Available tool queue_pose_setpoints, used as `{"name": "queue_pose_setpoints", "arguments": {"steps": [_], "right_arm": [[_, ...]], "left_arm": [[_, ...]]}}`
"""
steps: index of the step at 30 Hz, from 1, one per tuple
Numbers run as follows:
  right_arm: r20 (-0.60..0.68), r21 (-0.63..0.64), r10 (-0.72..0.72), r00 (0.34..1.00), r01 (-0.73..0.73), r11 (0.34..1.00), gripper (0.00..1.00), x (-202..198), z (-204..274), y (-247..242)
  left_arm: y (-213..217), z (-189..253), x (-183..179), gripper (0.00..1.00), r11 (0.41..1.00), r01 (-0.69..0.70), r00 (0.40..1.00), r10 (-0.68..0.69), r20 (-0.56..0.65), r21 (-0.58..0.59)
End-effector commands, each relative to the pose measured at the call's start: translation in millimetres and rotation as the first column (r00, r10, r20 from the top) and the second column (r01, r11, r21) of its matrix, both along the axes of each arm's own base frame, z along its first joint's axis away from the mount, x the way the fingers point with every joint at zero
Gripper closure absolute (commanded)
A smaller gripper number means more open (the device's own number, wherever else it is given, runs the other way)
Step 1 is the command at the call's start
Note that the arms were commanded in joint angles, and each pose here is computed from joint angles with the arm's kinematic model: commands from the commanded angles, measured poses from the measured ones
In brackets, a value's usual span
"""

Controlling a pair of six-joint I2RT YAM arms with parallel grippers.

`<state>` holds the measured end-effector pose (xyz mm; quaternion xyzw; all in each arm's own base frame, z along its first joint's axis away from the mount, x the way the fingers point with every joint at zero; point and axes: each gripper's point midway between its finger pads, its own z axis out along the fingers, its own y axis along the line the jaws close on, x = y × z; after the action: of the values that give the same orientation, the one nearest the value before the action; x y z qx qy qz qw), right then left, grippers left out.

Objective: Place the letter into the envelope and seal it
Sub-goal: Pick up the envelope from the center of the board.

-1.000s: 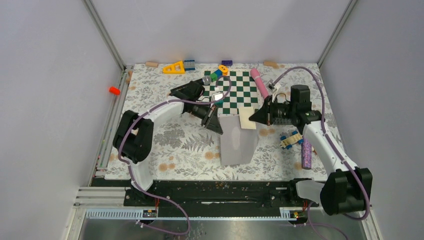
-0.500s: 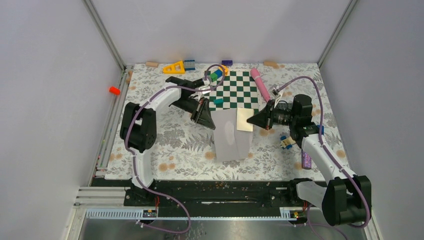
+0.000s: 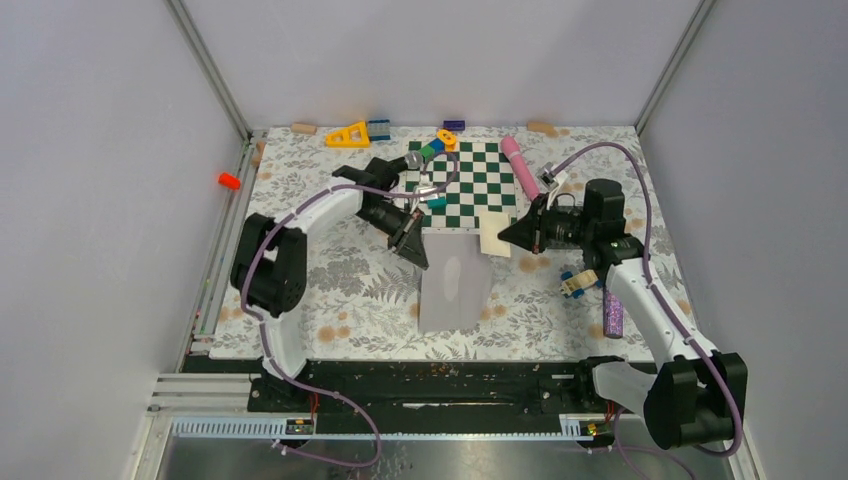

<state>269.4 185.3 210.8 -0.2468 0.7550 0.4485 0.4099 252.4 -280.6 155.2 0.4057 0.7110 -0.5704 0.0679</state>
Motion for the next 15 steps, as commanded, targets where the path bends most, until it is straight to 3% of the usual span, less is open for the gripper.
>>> {"name": "queue_pose_setpoints", "arguments": {"steps": [1, 5, 8, 15], "right_arm": [[0.092, -0.058, -0.003, 0.996, 0.008, 0.998, 1.0, 1, 18, -4], [0.14, -0.046, 0.019, 0.99, -0.013, 0.999, 1.0, -8, 28, -3], [0.159, -0.021, 0.051, 0.986, -0.048, 0.999, 1.0, -16, 37, 0], [0.206, 0.006, 0.105, 0.973, -0.109, 0.994, 1.0, -30, 45, 4]], "left_arm": [[-21, 19, 50, 1.0, 0.959, -0.269, 0.927, 0.235, 0.293, 0.083], [-29, 50, 64, 1.0, 0.944, -0.33, 0.893, 0.322, 0.314, -0.03], [-31, 67, 54, 1.0, 0.93, -0.337, 0.874, 0.367, 0.319, -0.148], [-28, 90, 17, 1.0, 0.921, -0.221, 0.923, 0.303, 0.235, -0.321]]}}
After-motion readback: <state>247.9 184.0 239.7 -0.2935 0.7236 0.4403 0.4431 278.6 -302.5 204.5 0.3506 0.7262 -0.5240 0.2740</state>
